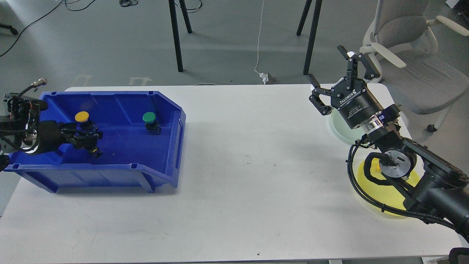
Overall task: Pass button and place on color plate
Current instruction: 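Reach into the blue bin and grasp a green button with the left gripper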
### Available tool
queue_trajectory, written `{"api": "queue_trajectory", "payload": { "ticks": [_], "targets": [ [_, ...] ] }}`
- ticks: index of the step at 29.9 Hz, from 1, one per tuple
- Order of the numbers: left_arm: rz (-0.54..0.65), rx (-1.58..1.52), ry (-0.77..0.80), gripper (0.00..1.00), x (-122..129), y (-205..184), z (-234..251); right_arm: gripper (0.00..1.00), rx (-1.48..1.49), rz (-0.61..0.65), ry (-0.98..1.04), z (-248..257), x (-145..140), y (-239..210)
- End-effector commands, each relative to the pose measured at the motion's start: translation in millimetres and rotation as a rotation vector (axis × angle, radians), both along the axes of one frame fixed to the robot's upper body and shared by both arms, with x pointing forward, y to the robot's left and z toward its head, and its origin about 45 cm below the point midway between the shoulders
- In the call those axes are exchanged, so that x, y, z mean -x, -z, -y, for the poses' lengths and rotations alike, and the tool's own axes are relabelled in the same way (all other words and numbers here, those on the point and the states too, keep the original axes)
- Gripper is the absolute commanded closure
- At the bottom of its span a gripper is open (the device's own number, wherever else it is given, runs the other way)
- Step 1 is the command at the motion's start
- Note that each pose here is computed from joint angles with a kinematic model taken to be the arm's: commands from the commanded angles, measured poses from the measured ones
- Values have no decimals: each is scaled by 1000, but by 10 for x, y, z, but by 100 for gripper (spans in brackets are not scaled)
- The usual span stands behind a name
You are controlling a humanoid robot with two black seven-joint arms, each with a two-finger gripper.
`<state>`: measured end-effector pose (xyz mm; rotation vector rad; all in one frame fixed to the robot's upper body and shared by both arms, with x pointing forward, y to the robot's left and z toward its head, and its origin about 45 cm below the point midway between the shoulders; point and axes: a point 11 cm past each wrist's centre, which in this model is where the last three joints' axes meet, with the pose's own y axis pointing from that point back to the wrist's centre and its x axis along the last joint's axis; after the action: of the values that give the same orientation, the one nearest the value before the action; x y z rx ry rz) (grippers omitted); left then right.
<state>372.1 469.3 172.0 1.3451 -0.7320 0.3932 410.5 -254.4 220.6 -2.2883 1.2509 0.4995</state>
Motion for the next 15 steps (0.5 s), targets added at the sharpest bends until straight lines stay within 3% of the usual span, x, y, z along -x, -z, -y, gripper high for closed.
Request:
{"api": "queue_trajectory", "payload": {
  "ticks": [1, 10, 15],
  "targets": [
    [-18, 5, 0, 5, 41, 69, 15, 3, -1, -5, 2, 7, 14, 20],
    [-30, -4, -17, 6, 88, 117, -48, 3, 0, -13, 3, 14, 33, 55],
    [-40, -2, -19, 12, 111, 147, -47, 3, -1, -18, 3, 16, 49, 78]
  ]
}}
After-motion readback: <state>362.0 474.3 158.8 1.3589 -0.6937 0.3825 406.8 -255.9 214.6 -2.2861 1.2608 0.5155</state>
